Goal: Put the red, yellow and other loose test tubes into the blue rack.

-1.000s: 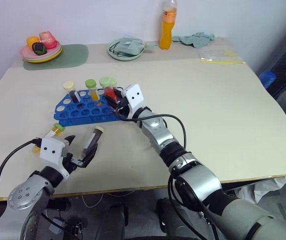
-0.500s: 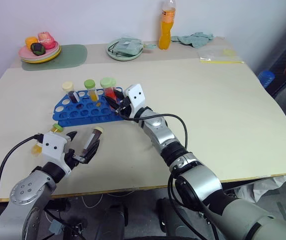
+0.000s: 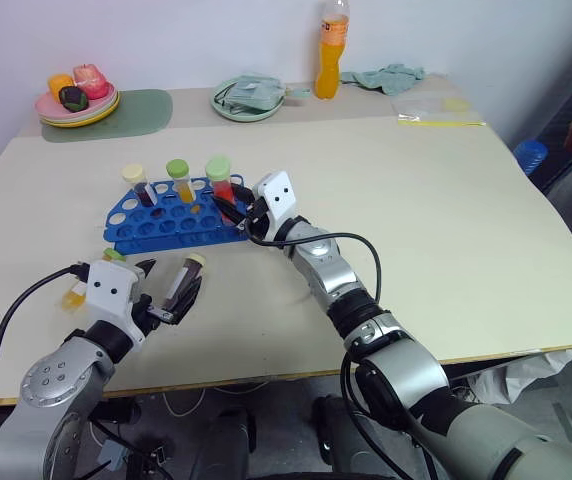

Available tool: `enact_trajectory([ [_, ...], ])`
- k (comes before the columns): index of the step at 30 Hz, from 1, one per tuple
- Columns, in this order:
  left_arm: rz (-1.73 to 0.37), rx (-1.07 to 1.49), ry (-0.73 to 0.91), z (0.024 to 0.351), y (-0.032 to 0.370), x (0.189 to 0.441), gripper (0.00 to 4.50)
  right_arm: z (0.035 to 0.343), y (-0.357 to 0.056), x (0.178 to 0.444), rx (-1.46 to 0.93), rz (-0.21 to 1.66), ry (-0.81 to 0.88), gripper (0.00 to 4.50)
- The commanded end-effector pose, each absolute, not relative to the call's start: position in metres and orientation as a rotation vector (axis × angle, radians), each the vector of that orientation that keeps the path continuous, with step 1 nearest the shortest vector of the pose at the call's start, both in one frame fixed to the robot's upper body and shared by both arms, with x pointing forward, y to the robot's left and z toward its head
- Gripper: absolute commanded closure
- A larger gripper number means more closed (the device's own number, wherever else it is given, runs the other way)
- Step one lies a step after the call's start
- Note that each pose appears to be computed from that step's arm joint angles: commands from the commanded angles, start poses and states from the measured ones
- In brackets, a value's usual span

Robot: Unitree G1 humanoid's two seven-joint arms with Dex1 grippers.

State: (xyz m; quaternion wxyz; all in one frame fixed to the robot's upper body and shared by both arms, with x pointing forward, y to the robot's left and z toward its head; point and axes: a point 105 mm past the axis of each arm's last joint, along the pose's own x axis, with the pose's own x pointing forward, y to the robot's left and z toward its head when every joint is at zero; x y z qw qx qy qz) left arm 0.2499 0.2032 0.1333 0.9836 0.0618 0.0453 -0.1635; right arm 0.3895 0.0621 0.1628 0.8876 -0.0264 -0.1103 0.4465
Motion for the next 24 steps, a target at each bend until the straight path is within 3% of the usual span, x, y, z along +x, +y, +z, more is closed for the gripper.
enact_trajectory([
  [1, -0.351, 0.139, 0.051, 0.145, 0.199, 0.248, 0.0, 0.16, 0.068, 0.385, -0.039, 0.94, -0.218, 2.93],
  [24, -0.343, 0.131, 0.061, 0.134, 0.204, 0.243, 0.0, 0.164, 0.089, 0.387, -0.049, 0.938, -0.219, 2.93],
])
